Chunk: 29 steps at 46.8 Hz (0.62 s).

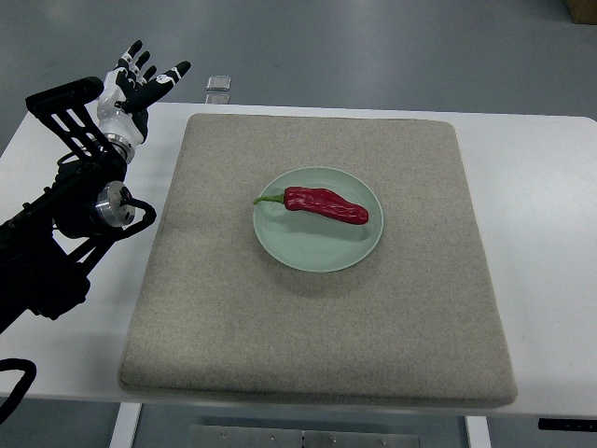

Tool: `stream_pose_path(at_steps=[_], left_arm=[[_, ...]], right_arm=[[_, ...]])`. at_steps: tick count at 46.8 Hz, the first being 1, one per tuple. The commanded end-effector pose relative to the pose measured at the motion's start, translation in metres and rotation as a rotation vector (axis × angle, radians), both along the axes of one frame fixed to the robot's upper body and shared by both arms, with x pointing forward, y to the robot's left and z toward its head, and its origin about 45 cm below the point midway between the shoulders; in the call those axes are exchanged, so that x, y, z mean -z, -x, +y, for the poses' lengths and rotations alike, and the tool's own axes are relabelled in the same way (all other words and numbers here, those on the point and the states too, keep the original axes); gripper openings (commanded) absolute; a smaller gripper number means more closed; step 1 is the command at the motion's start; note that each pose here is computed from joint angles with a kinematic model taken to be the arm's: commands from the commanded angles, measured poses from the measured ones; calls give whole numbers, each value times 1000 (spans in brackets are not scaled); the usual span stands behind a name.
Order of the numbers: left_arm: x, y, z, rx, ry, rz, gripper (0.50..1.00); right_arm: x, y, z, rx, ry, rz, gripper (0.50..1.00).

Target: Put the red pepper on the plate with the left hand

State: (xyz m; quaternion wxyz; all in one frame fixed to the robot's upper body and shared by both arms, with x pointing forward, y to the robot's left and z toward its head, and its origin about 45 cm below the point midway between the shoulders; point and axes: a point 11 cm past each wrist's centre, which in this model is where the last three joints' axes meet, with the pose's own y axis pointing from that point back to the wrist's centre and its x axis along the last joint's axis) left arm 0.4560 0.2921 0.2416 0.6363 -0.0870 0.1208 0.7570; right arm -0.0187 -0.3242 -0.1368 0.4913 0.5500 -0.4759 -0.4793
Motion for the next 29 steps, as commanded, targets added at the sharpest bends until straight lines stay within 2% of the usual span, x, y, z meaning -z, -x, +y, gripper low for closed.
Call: stream_pose_path(at_steps=[1, 17, 22, 29], left_arm=[[2, 0, 2, -8, 64, 15, 994], [10, 1, -9, 52, 249, -7, 996], [7, 2, -4, 58, 296, -46, 994], [15, 5, -12, 61, 343, -35, 994]], right_arm=[[0, 0, 0, 0, 0, 0, 932], [0, 0, 4, 1, -17, -1, 932], [0, -1, 5, 1, -23, 1, 932], [0, 0, 4, -5, -16, 5, 932]])
